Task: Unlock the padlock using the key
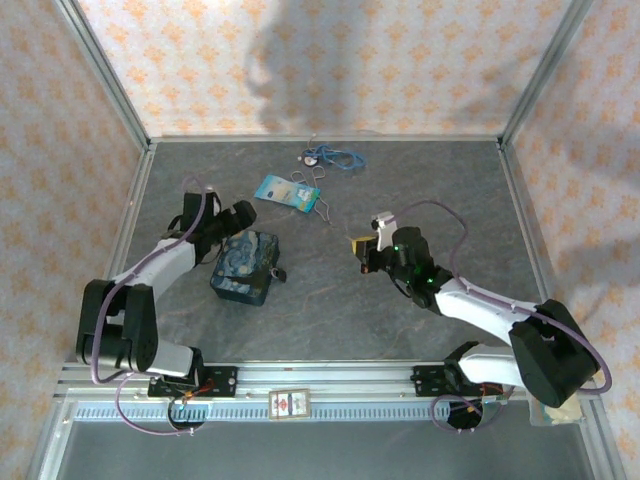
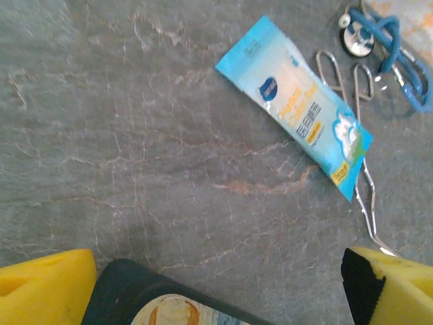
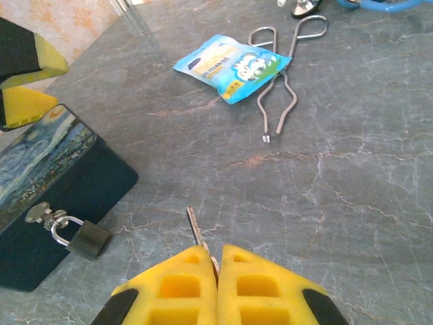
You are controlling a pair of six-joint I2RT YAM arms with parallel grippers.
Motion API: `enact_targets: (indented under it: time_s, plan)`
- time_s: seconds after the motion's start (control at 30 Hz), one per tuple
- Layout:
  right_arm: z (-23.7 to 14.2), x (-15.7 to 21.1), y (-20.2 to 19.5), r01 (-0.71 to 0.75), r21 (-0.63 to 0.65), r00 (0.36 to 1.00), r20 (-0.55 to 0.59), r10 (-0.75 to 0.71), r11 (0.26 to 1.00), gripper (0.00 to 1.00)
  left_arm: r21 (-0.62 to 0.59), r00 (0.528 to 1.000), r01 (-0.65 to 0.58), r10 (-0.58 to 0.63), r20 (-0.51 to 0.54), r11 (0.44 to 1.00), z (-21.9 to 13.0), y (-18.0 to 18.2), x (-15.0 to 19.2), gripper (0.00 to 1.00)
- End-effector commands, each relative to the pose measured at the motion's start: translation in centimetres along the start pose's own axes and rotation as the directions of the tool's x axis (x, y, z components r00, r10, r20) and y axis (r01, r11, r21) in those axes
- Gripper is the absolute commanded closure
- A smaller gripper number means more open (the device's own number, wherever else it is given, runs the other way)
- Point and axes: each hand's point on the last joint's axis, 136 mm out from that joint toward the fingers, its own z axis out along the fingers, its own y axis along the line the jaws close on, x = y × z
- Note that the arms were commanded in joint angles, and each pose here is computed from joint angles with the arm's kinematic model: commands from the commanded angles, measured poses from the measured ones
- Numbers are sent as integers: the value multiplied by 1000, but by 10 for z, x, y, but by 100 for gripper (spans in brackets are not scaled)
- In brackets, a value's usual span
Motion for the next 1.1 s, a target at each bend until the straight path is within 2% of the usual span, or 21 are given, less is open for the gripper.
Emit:
enact_targets:
  time_s: [0.0, 0.3, 0.47, 0.63, 0.73, 0.8, 0.87, 1.07]
  plan:
    - [-7, -10, -7, -22, 37, 998, 58, 20, 999, 100, 99, 1000, -28, 29, -3, 995, 8, -33, 3, 6]
    - [-13, -3, -11, -55, 45, 997, 53, 52, 997, 100, 334, 990, -62, 101, -100, 941, 53, -150, 48, 8]
    - [-16, 4, -13, -70, 49, 997, 44, 67, 996, 100, 325, 991, -106, 128, -47, 940, 45, -167, 32, 7]
    - [-15, 13, -17, -104, 51, 994, 41, 102, 993, 100, 214, 975, -211, 219, -16, 954, 5, -146, 26, 7]
    - [-13, 19, -18, -134, 43, 991, 35, 132, 990, 100, 94, 971, -228, 233, -46, 969, -23, -110, 37, 6]
    - [-12, 20, -18, -148, 39, 988, 40, 147, 988, 100, 12, 976, -209, 210, -64, 978, -42, -81, 50, 1]
    - [-9, 22, -20, -161, 45, 986, 37, 160, 986, 100, -52, 986, -159, 155, -66, 986, -58, -54, 61, 1]
    - [-5, 25, -18, -178, 38, 984, 18, 177, 983, 100, -153, 999, -40, 35, -32, 987, -97, 4, 90, 1]
